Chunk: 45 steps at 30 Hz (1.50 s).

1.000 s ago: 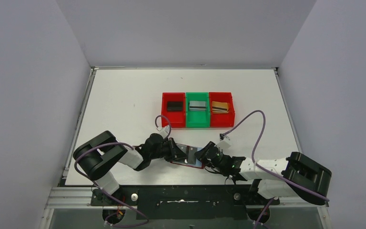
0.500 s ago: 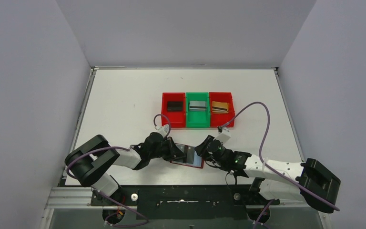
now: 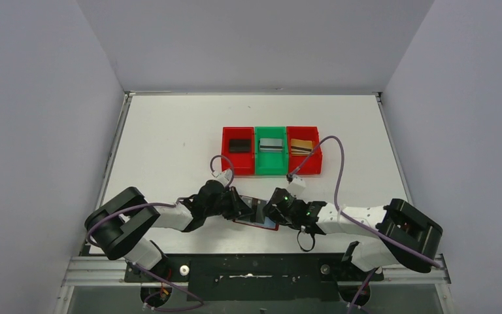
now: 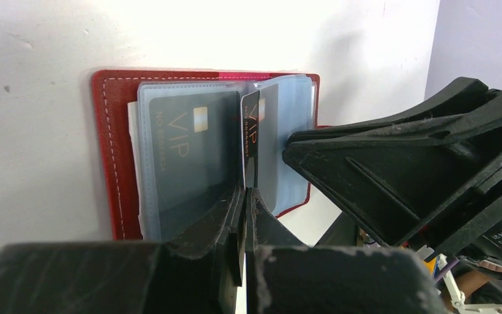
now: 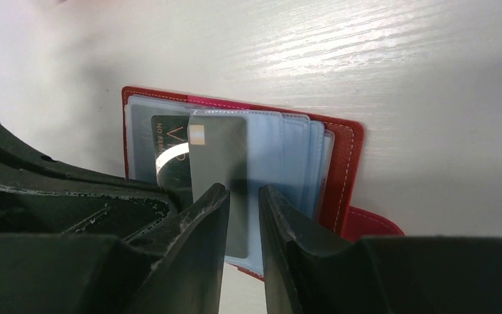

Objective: Take the credit cards out of the card holder

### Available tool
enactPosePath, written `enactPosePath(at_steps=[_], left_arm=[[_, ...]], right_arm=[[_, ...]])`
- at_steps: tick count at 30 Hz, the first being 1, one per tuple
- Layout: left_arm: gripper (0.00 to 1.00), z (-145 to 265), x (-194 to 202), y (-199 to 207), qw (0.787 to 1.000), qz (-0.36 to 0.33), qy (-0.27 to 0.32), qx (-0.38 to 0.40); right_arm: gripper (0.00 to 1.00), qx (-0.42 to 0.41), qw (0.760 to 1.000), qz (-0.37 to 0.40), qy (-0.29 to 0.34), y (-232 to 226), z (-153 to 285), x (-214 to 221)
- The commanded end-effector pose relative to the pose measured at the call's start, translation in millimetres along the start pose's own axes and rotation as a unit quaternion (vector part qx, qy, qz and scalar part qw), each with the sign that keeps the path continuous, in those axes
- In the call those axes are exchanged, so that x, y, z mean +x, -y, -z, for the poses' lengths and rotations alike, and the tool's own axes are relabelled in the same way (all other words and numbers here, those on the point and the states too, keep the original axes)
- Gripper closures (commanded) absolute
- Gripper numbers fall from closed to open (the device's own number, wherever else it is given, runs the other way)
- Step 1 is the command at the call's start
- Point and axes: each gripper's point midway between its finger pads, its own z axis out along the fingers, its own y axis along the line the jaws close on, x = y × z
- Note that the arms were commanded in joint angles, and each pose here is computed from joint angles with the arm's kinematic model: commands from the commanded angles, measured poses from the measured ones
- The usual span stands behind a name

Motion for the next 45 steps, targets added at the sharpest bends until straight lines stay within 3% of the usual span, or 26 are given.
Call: enactPosePath(at_steps=[1, 5, 11, 14, 19, 22, 25, 32, 45], left_arm=[[1.00, 4, -6, -11, 0.999, -0.017, 0.018, -0.028], [1.00, 7, -6, -14, 0.999, -0.034, 0.011, -0.041], [1.00, 7, -6, -6, 0.999, -0.044, 0.004, -0.015], [0.87, 1, -4, 3, 0.999, -0.032, -0.002, 0.013], [0.85, -3, 2, 10, 0.999, -0.010, -0.013, 0.041], [0.89, -2, 2, 8, 0.999, -0.007, -0.010, 0.040], [1.00, 0, 1, 6, 0.999, -0.006, -0.006, 0.035], [1.00, 13, -9, -26, 0.997, -0.029, 0.023, -0.066], [1.00, 59, -40, 4, 0.992, -0.059, 0.093, -0.059]], right_arm=[[0.74, 0.051, 0.999, 0.001, -0.013, 15, -5, 5], [0.75, 0.106, 0.994, -0.001, -0.015, 34, -6, 7], [0.75, 0.108, 0.994, 0.003, -0.019, 33, -8, 11], [0.75, 0.104, 0.994, -0.002, -0.021, 32, -9, 12], [0.75, 0.089, 0.996, -0.011, -0.020, 30, -10, 13], [0.75, 0.087, 0.996, -0.011, -0.020, 29, -10, 13], [0.75, 0.086, 0.996, -0.013, -0.016, 29, -9, 11], [0.75, 0.112, 0.994, 0.020, 0.006, 23, 1, -8], [0.67, 0.042, 0.995, 0.088, 0.029, -46, 12, -34]])
